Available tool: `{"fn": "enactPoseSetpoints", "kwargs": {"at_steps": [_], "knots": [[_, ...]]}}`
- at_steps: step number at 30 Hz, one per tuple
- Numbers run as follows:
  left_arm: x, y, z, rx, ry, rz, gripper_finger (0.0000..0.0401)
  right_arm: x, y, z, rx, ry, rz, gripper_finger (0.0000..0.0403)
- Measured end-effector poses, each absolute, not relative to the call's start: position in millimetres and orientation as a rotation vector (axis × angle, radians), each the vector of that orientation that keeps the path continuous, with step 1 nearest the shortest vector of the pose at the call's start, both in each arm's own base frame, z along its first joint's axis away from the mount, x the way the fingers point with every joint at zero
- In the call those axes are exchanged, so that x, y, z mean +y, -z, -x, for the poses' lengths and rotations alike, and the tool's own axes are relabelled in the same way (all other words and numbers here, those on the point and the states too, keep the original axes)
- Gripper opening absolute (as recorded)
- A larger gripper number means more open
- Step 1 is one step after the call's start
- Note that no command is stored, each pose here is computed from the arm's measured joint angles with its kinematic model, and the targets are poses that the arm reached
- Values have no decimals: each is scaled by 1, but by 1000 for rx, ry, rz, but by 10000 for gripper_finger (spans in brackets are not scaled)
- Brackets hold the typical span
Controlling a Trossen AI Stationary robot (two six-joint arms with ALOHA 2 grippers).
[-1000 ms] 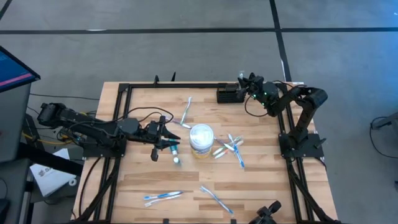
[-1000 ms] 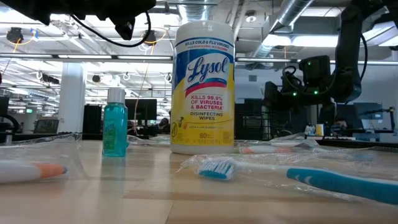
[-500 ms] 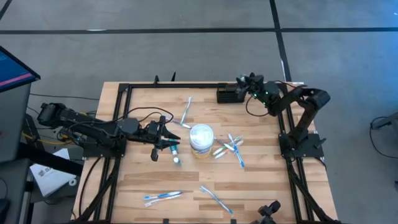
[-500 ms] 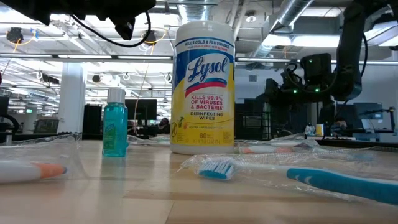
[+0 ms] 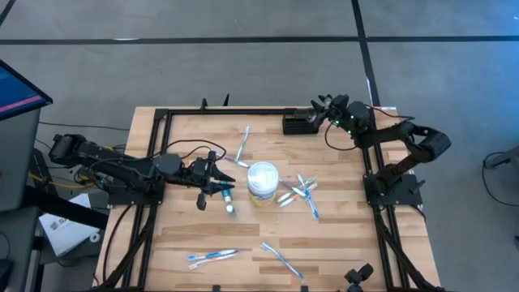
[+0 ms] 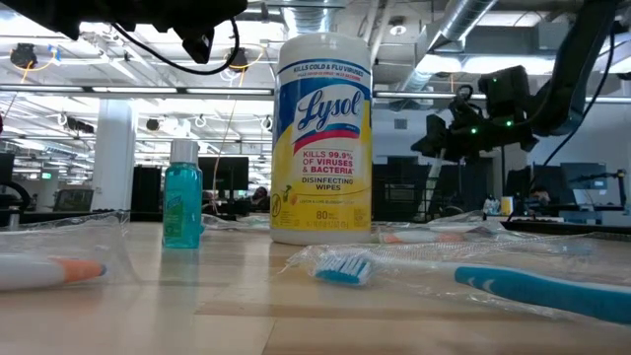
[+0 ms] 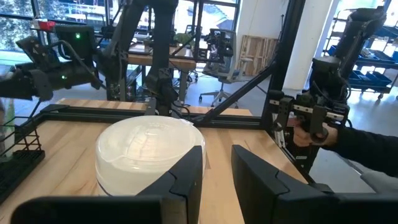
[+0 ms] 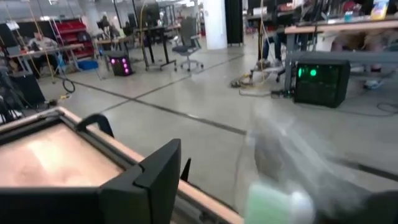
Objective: Pick & Place toothbrushing station
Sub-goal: Put the bottom left green toothbrush into the black mesh organizer, then put the right purple toothbrush into the black mesh organizer
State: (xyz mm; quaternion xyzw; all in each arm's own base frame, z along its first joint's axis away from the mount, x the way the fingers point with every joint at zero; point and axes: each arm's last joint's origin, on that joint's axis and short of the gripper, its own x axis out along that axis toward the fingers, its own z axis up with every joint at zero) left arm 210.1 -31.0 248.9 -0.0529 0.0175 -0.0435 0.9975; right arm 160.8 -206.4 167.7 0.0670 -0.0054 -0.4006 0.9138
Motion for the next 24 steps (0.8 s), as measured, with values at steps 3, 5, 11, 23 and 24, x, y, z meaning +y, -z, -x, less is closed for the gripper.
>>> {"fn": "enactPoseSetpoints", "kwargs": {"at_steps": [3,5,11,23,24], "knots": [[-31,-249,-210,35,87,106,81,-205,-176,-160,-41,822,-121,190],[-31,-249,-210,35,87,106,81,-204,-182,-159,-63,821,-109,188],[-31,-249,-210,35,87,106,81,-201,-203,-157,-124,816,-75,183],[-31,-249,-210,36,90,106,81,-183,-240,-158,-12,767,-74,180],[-31,-249,-210,36,89,106,81,-180,-243,-159,3,759,-80,180]]}}
